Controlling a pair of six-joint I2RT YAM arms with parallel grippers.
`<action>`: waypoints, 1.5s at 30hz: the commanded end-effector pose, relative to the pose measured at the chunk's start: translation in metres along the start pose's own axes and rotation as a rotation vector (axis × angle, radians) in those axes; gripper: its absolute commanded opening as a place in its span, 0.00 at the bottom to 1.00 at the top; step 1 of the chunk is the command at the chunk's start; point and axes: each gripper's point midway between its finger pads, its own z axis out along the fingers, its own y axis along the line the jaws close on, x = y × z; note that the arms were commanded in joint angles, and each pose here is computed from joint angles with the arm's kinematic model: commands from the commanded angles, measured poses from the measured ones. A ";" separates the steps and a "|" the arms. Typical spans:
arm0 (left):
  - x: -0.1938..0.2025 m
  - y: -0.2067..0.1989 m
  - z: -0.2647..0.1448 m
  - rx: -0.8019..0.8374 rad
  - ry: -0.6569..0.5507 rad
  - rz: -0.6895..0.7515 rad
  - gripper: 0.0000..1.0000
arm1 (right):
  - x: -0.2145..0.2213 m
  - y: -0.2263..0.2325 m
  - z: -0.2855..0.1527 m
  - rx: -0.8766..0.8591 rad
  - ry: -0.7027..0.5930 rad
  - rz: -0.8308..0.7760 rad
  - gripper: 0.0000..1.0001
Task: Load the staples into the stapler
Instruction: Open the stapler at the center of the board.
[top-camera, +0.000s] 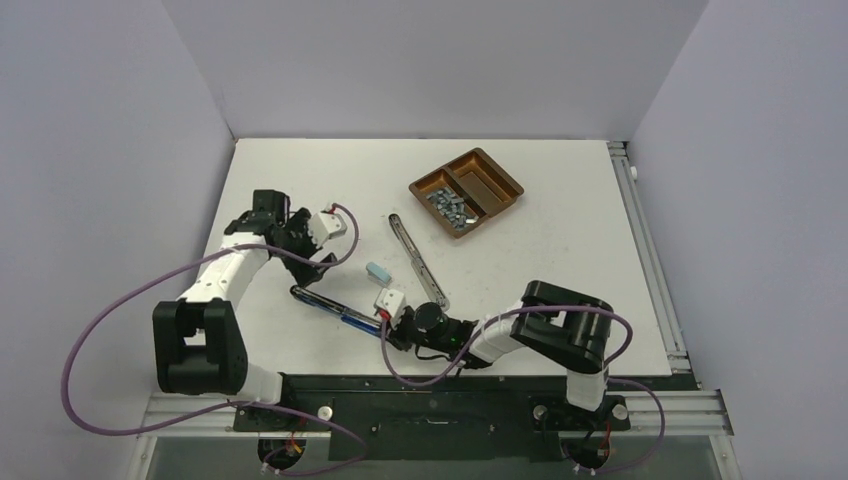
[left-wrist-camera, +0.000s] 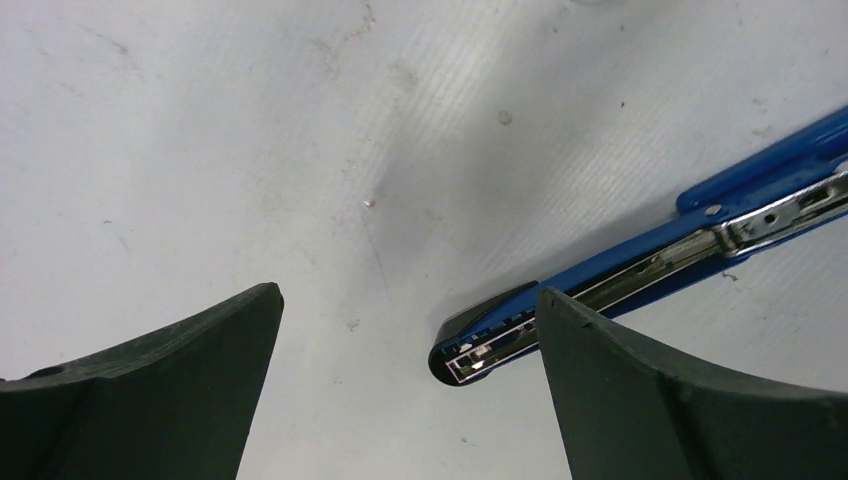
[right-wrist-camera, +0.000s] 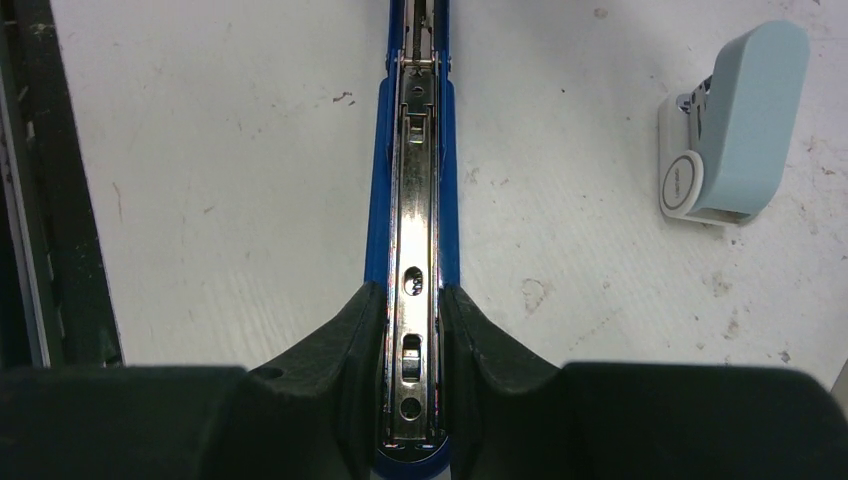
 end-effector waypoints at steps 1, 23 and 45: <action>-0.048 0.024 -0.042 -0.116 -0.145 -0.099 0.96 | 0.022 -0.013 0.012 0.230 0.119 -0.014 0.09; -0.093 0.078 -0.141 -0.290 -0.426 -0.370 0.96 | -0.067 -0.026 0.026 0.167 0.068 0.019 0.66; -0.084 0.074 -0.148 -0.259 -0.418 -0.521 0.96 | -0.090 -0.121 0.037 0.416 0.237 0.158 0.45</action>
